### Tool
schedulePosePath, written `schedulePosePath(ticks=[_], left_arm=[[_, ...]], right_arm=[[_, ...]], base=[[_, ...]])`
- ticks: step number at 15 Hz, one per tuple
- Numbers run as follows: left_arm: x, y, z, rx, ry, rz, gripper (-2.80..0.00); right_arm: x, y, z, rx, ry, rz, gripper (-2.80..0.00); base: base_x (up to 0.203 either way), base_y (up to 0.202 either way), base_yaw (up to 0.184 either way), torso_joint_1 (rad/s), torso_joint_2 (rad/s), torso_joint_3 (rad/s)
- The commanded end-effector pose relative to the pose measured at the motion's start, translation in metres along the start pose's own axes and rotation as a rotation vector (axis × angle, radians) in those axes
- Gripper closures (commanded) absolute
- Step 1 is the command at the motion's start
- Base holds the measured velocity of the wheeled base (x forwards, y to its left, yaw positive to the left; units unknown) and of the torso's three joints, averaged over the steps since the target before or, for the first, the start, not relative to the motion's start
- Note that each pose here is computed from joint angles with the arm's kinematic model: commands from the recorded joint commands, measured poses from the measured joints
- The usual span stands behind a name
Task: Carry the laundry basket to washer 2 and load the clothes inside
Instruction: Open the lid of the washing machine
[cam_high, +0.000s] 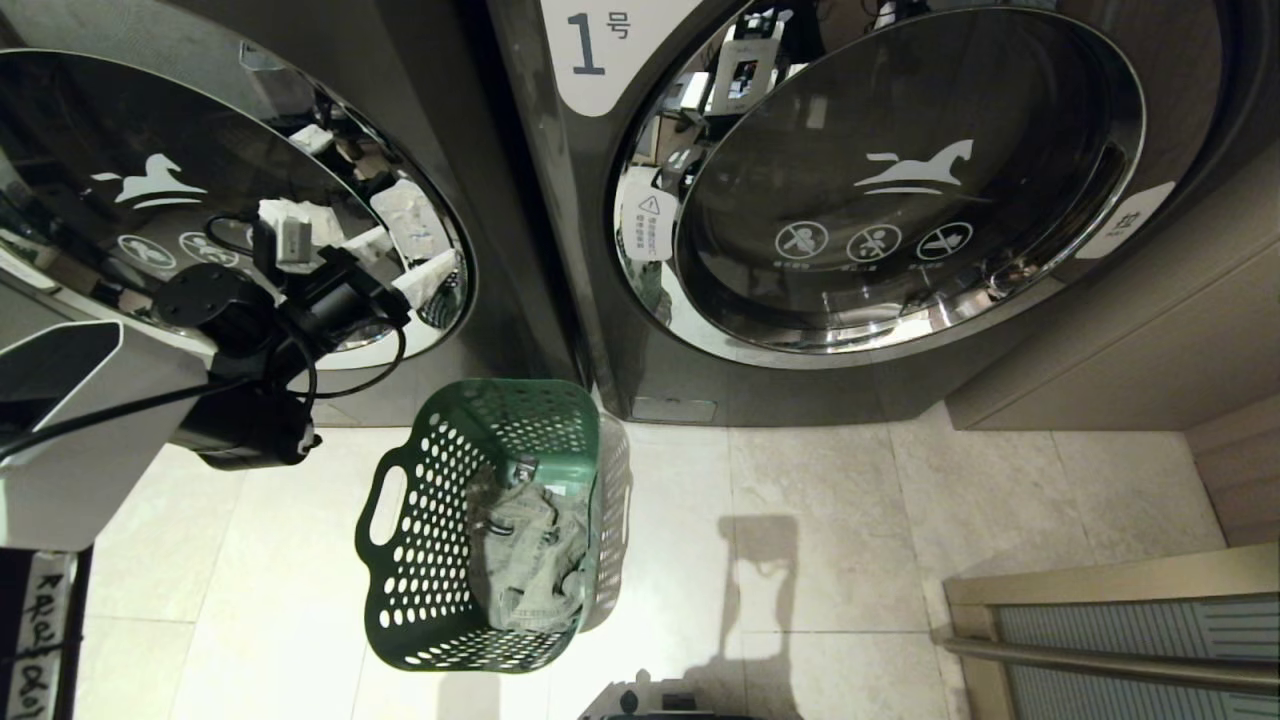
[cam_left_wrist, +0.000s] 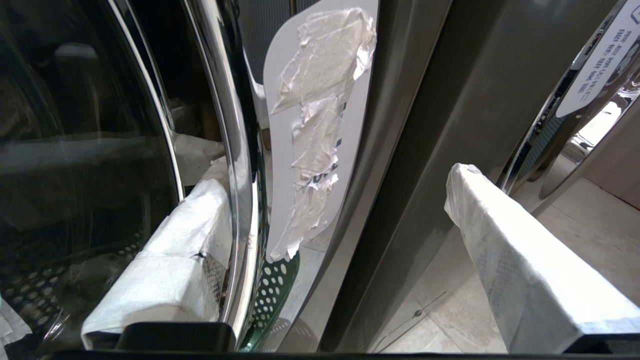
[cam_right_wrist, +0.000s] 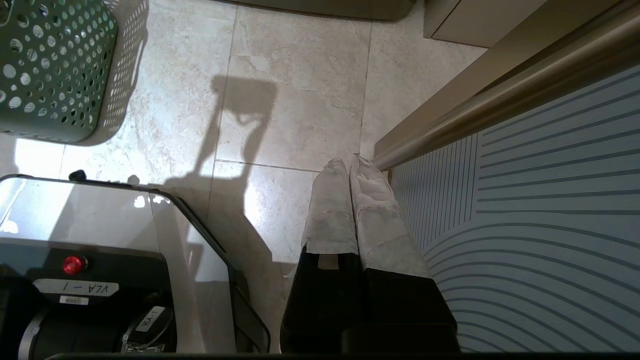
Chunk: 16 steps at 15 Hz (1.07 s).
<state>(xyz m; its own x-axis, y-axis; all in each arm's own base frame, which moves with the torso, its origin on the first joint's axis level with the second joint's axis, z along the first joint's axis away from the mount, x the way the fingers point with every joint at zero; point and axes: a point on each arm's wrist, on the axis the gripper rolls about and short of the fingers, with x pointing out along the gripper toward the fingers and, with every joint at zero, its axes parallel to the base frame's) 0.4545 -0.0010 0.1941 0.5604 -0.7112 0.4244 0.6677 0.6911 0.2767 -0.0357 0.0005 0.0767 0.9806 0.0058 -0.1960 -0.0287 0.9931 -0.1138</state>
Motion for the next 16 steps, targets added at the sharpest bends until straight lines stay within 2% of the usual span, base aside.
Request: schedulePosePath(ticks=[1,3,9,16], left_arm=[[-0.002,-0.003,0.004,0.0,0.005,-0.022,-2.8],[-0.005,-0.004,0.005,-0.01,0.018,-0.028,-2.8],[-0.008,-0.004,0.001,-0.015,0.048,-0.123,-2.8],[-0.006,-0.011,-0.019,-0.052,0.075,-0.179,-2.8]], right_arm=[[0.0,0.0,0.0,-0.001,0.004,0.001,0.0],[0.0,0.0,0.0,-0.001,0.004,0.001,0.0],[0.0,0.0,0.0,-0.001,0.004,0.001,0.0],[0.0,0.0,0.0,-0.001,0.004,0.001,0.0]], base=[[0.0,0.0,0.0,0.0,0.0,0.0],[0.0,0.0,0.0,0.0,0.0,0.0],[0.0,0.0,0.0,0.0,0.0,0.0],[0.0,0.0,0.0,0.0,0.0,0.0]])
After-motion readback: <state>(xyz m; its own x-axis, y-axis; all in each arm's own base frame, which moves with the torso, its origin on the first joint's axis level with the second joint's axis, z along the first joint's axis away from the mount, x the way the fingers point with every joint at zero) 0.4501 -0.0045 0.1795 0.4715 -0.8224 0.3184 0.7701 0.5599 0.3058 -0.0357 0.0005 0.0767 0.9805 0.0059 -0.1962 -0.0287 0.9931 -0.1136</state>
